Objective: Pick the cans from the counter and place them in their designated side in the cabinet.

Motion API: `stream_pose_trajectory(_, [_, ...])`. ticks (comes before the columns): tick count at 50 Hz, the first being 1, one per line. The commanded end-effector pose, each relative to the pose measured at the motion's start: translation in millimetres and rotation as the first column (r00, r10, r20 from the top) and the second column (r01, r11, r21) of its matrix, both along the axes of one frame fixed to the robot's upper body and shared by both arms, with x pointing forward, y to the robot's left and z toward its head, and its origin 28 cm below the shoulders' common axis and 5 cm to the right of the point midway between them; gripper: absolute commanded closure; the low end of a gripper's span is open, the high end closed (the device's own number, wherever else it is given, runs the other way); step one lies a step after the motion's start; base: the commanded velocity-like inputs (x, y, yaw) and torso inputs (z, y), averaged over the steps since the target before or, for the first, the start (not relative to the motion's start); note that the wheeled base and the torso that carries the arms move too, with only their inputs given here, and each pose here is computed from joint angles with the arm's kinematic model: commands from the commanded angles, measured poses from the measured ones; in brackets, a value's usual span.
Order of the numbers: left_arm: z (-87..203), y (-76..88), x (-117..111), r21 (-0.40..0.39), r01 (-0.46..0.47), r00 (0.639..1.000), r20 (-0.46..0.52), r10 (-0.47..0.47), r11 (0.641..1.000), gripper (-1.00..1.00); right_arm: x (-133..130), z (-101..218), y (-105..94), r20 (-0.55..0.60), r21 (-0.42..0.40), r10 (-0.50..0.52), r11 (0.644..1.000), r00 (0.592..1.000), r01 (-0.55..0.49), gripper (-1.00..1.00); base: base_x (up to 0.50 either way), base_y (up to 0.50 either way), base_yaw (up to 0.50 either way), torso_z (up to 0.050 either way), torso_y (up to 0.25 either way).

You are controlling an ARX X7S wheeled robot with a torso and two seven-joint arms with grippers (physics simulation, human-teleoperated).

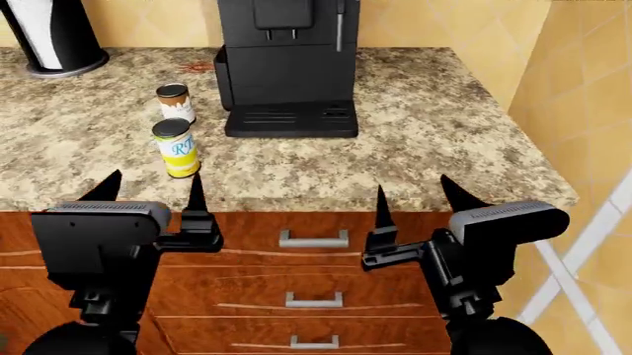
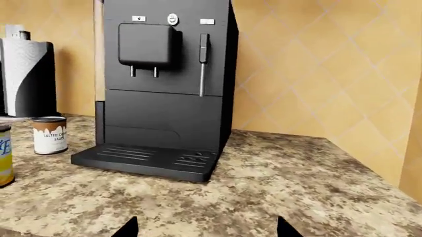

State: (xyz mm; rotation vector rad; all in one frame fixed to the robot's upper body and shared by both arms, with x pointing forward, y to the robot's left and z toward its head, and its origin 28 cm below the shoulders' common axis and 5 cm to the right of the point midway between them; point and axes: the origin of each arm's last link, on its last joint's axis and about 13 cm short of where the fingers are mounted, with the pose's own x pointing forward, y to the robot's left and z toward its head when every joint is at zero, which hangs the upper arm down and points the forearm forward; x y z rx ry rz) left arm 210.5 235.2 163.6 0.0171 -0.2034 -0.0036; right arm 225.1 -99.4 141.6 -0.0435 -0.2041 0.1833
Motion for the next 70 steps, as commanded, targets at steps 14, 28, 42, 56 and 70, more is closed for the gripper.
stream_pose_trajectory(14, [50.2,9.7,-17.7,0.036,-0.016,0.995,0.097,0.013,0.999,-1.00,-11.4,50.4,-5.2,0.114,-0.025,0.064,0.998,0.991,-0.062,-1.00,0.20,0.50,0.00,0.000,0.000])
stream_pose_trajectory(28, [59.1,9.2,-15.8,0.041,0.008,0.995,0.100,-0.012,0.999,-1.00,-19.0,70.9,-11.9,0.153,-0.019,0.095,0.995,0.984,-0.093,-1.00,0.25,0.29,0.00,0.000,0.000])
stream_pose_trajectory(42, [64.3,9.5,-19.1,0.053,0.007,0.994,0.110,-0.013,0.999,-1.00,-25.6,82.3,-15.4,0.082,-0.012,0.311,0.950,0.947,-0.311,-1.00,0.38,0.01,0.00,0.000,0.000])
stream_pose_trajectory(56, [65.4,12.1,-21.0,0.060,-0.007,0.993,0.115,0.001,0.998,-1.00,-27.7,81.1,-8.9,-0.017,-0.089,0.489,0.868,0.872,-0.489,-1.00,0.30,0.01,0.00,0.000,0.001])
stream_pose_trajectory(70, [68.5,12.7,-21.9,0.065,-0.015,0.992,0.123,0.007,0.998,-1.00,-36.8,83.3,-8.5,-0.098,-0.124,0.587,0.794,0.803,-0.595,-1.00,0.01,0.09,0.00,0.000,0.000])
